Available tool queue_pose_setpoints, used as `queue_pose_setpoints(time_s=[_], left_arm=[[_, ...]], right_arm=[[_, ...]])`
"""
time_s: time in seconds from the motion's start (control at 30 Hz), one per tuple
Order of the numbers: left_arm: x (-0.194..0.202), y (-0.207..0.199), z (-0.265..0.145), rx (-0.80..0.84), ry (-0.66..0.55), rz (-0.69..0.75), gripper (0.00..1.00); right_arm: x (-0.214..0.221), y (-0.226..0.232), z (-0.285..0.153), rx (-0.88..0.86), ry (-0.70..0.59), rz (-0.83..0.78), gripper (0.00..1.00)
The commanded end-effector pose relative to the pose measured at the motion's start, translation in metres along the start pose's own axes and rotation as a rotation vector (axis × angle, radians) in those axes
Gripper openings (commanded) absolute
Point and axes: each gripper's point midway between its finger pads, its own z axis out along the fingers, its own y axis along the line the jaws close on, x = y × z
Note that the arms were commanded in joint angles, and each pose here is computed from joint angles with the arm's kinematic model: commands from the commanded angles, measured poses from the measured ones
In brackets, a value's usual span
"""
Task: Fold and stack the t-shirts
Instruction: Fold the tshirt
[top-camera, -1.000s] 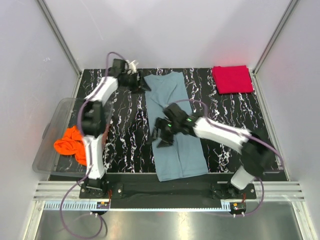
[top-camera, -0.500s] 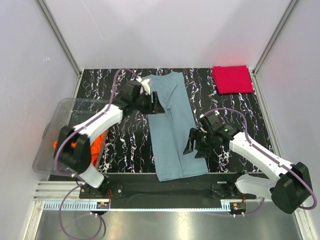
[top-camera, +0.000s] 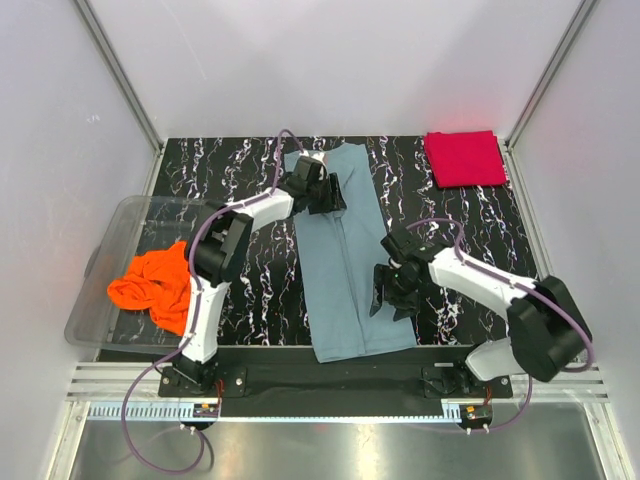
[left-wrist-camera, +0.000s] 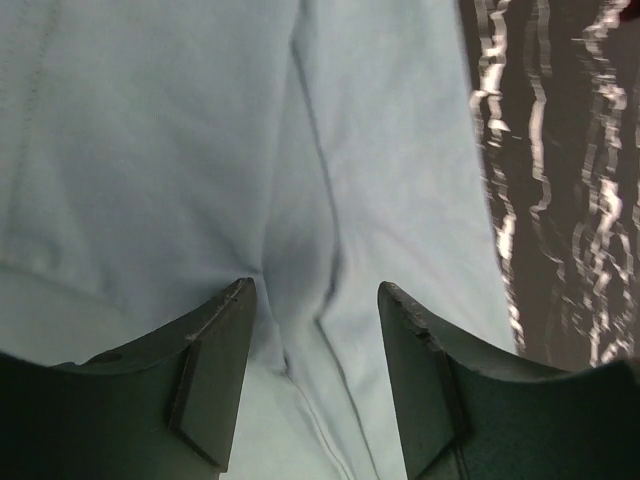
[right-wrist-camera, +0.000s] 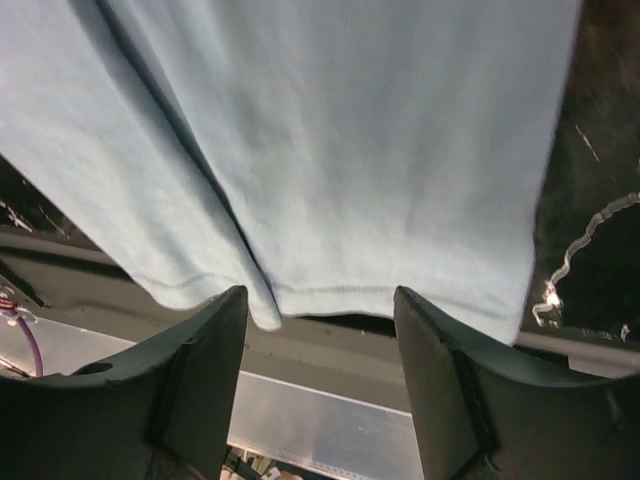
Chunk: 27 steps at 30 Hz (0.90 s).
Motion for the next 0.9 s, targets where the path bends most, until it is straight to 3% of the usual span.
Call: queue_pose_setpoints(time_s=[0.0, 0.3, 0.53, 0.67, 0.87], left_arm=[[-0.015, 0.004, 0.019, 0.032, -0.029, -0.032, 0.57], [-0.041, 0.04, 0.051, 0.132, 0.048, -0.112, 0.56], [-0.075, 0.045, 0.054, 0.223, 0.025, -0.103, 0.55], [-0.094, 0.021, 0.012, 0.256, 0.021, -0.05, 0.57], [-0.096, -0.004, -0.085, 0.195, -0.005, 0.049, 0.6]], right_arm=[[-0.021, 0.027, 0.008, -0.083, -0.04, 0.0, 0.66], [-0.031, 0.092, 0.038, -0.17, 0.013, 0.058, 0.66], [-0.034, 0.13, 0.043, -0.278, 0.071, 0.107, 0.68], [-0.039, 0.131, 0.029, -0.28, 0.032, 0.065, 0.69], [-0.049, 0.063, -0.005, -0.161, -0.056, 0.069, 0.72]])
